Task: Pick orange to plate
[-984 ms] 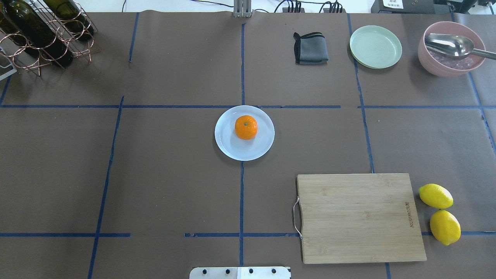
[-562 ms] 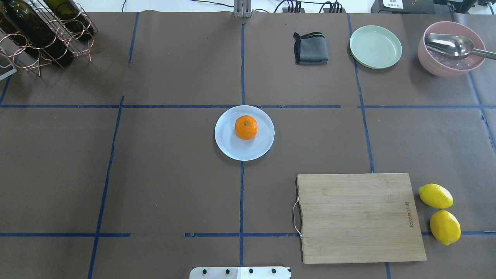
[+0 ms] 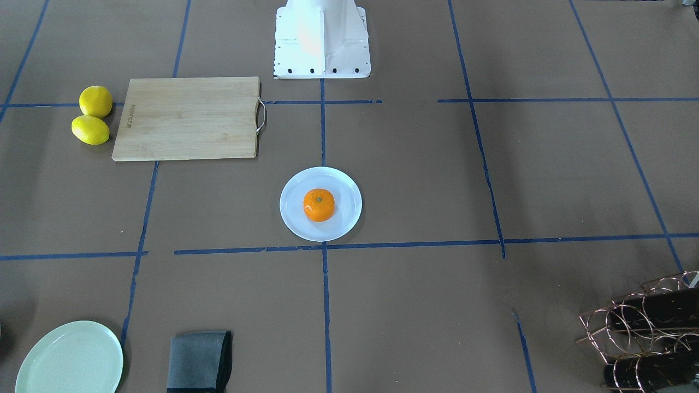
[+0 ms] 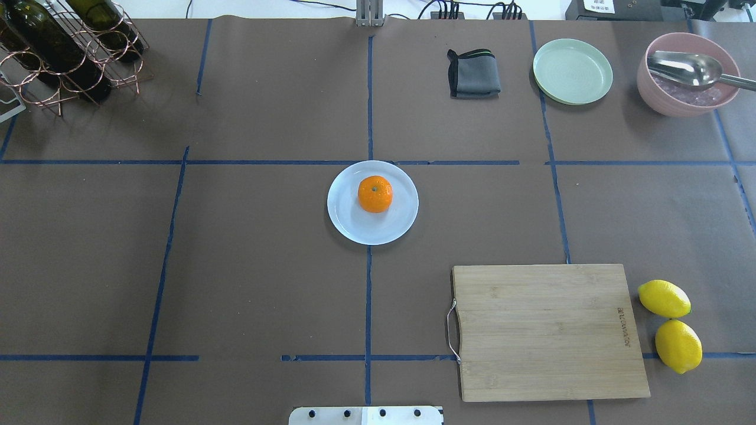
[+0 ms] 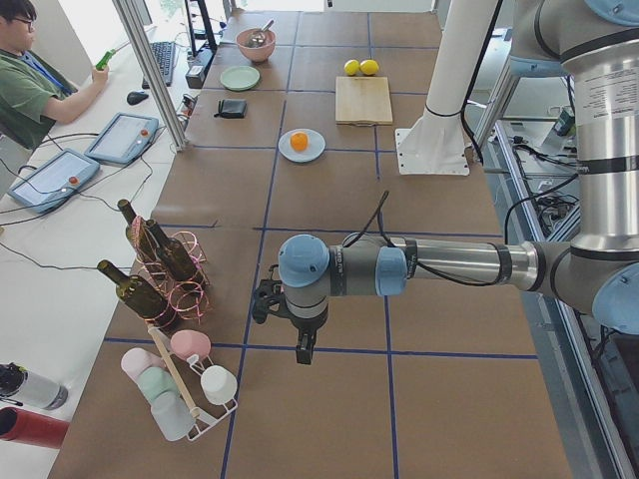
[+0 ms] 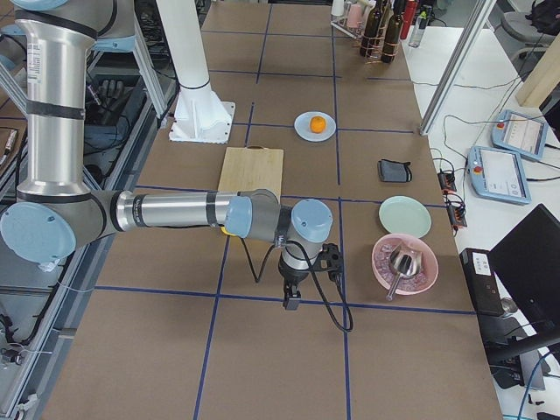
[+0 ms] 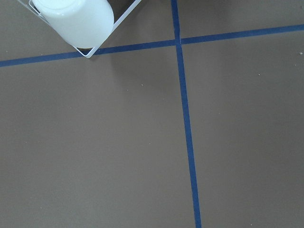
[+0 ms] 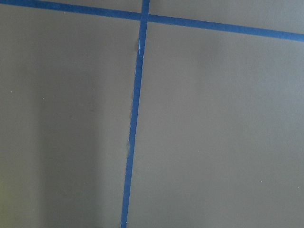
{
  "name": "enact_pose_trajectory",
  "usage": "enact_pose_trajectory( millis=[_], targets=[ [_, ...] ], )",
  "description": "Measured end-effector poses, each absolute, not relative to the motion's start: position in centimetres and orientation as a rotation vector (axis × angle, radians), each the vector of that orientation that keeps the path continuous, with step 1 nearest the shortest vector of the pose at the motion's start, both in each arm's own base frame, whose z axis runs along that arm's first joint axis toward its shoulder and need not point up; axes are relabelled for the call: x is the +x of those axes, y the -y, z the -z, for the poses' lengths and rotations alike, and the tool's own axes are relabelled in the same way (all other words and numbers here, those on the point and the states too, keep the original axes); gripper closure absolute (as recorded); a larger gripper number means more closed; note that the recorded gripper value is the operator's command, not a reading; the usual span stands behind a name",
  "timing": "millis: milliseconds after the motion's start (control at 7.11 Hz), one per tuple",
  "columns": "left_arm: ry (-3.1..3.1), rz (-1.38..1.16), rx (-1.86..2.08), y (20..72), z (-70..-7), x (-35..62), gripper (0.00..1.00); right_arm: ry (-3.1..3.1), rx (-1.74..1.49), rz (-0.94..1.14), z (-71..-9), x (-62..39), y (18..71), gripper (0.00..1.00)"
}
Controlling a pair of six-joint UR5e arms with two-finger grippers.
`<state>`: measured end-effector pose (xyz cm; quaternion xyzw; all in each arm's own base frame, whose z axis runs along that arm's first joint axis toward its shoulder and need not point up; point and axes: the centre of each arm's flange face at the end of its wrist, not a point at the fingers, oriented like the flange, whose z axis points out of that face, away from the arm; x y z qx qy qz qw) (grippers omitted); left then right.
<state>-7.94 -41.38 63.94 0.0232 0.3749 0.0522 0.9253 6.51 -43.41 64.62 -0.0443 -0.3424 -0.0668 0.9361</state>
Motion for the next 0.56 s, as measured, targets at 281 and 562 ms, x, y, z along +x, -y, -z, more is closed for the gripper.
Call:
enact_pose_trajectory(
  millis=[281,562],
  targets=[
    [-0.769,-0.107,0.048,41.36,-63.9,-7.94,0.0,0.7,-0.091,0.136,-64.61,6.51,43.39,0.0],
    [-0.769,-0.108,0.049,41.36,-63.88,-7.94,0.0,0.7,-0.085,0.14,-64.4,6.51,43.47,0.0]
  ],
)
